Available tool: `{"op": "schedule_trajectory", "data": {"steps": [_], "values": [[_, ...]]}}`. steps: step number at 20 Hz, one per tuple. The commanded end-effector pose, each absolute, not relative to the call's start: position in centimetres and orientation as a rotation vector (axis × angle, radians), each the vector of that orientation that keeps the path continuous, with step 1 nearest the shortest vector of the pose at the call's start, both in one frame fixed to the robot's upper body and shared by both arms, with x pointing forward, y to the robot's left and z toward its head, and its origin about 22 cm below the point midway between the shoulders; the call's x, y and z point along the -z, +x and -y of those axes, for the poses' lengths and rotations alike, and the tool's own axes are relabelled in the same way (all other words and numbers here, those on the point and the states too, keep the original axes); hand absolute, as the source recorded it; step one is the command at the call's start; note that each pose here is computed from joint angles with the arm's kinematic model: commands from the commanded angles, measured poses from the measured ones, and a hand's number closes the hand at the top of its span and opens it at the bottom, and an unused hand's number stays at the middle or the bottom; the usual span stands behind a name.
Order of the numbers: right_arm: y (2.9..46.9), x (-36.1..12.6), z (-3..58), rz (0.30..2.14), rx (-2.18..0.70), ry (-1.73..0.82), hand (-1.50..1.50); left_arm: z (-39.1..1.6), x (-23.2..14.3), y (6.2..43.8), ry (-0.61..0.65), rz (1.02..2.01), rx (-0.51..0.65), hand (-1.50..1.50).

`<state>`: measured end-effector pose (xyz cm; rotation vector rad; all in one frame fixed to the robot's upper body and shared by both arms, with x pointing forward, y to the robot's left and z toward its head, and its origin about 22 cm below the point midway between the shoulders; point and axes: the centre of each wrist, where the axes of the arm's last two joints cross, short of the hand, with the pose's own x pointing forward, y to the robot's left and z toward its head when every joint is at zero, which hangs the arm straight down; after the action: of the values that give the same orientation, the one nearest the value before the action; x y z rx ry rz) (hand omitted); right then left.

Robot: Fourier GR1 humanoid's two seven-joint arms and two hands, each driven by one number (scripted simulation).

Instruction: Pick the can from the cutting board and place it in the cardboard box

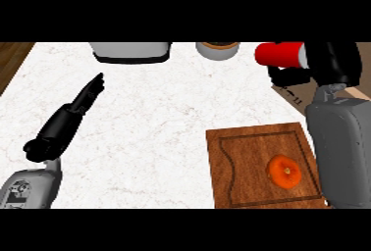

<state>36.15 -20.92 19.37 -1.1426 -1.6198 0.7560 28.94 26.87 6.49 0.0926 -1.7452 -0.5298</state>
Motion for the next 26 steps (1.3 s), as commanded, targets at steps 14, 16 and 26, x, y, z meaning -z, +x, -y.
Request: {"op": "schedule_trajectory", "data": {"steps": [14, 16, 26], "values": [[39.9, -20.5, 38.6, 1.212, -0.7, -1.218, 1.5, -25.9, -7.3, 29.7, 0.093, 1.759, 0.556, 0.0], [40.4, -20.4, 39.3, 1.11, -0.754, -1.138, 1.5, -25.4, -6.1, 29.1, 0.069, 1.76, 0.542, 0.0], [38.7, -17.3, 46.1, 0.875, -0.89, -0.956, 1.5, -26.6, -6.6, 29.0, 0.083, 1.763, 0.552, 0.0]]}}
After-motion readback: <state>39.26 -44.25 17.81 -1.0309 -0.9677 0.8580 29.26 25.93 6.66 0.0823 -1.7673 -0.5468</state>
